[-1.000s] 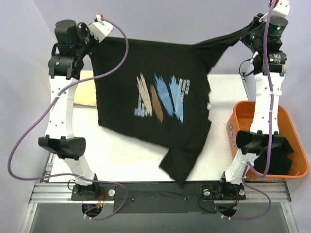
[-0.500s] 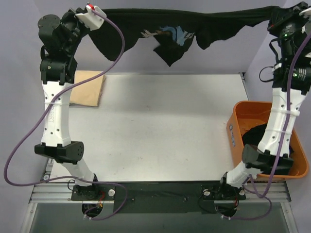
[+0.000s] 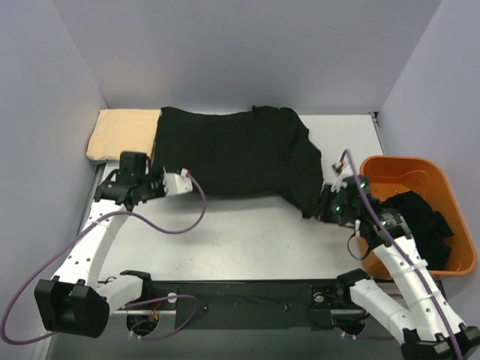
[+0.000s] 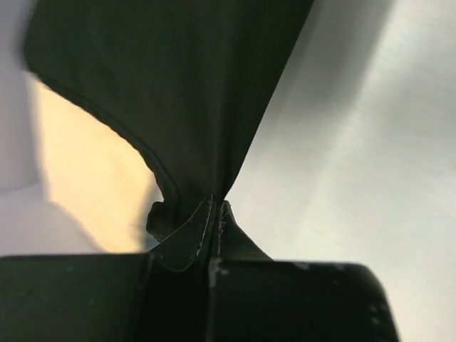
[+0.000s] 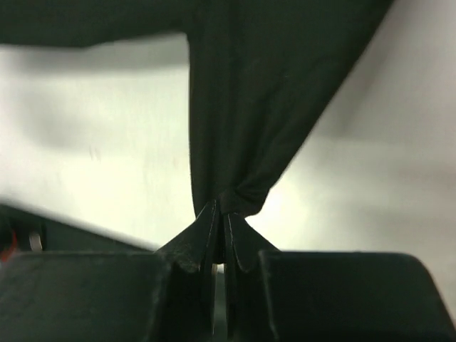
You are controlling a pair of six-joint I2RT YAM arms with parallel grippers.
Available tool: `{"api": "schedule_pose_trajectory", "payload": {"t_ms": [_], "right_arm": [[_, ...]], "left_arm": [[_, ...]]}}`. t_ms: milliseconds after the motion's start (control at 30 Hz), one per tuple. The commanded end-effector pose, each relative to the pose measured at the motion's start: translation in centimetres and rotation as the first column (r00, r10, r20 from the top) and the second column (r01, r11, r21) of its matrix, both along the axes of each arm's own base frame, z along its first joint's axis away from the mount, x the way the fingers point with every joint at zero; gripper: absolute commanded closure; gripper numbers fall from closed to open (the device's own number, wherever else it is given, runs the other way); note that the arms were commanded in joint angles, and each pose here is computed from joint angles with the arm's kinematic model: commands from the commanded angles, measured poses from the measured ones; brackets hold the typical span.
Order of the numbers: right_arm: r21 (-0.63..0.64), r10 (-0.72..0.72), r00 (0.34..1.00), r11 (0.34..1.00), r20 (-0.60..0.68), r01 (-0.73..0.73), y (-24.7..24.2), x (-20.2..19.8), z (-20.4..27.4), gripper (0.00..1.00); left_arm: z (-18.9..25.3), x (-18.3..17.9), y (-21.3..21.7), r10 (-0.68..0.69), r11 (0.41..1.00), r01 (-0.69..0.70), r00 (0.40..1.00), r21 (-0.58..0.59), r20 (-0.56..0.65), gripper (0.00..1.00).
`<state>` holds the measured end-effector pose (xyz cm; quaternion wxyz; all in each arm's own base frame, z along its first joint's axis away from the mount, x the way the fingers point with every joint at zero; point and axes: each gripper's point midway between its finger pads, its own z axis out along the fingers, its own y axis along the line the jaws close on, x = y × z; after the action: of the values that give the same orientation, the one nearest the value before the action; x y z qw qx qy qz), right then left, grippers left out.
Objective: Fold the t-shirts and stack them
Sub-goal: Flatten out the tshirt
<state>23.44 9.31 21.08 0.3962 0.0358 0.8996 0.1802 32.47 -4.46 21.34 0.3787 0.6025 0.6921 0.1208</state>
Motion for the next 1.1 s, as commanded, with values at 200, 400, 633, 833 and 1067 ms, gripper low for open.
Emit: {"api": "schedule_pose_trajectory", "payload": {"t_ms": [200,400,633,833,1067], "right_arm": [[-0.008,0.071,0.809,0.996,-0.583,-0.093,4.8,-14.7,-14.6,1.0],[-0.029,0.089,0.693,0.987,-0.715,-0.157,4.2,-19.4,-14.2,1.0],[0.033,0.218,0.7,0.963,-0.68,-0.268,5.7,-20.3,-12.7,0.98],[0.032,0.264,0.599,0.929,-0.756,-0.37,5.8,-23.2,-13.6,0.38],[-0.181,-0.107,0.813,0.983,-0.573,0.002,2.0,-13.0,-10.9,0.38]], "left_arm": [[-14.7,-13.2,4.0,0.024,0.979,0.068,0.897,0.191,-0.442,1.0],[-14.9,-18.0,5.5,0.087,0.975,0.039,0.838,0.218,-0.539,1.0],[-14.5,-18.0,6.0,0.015,0.969,0.095,0.899,0.228,-0.437,1.0],[-15.7,-18.5,7.3,0.024,0.942,0.139,0.878,0.304,-0.477,1.0],[-15.5,-17.8,7.2,0.032,0.945,0.124,0.884,0.302,-0.466,1.0]]}}
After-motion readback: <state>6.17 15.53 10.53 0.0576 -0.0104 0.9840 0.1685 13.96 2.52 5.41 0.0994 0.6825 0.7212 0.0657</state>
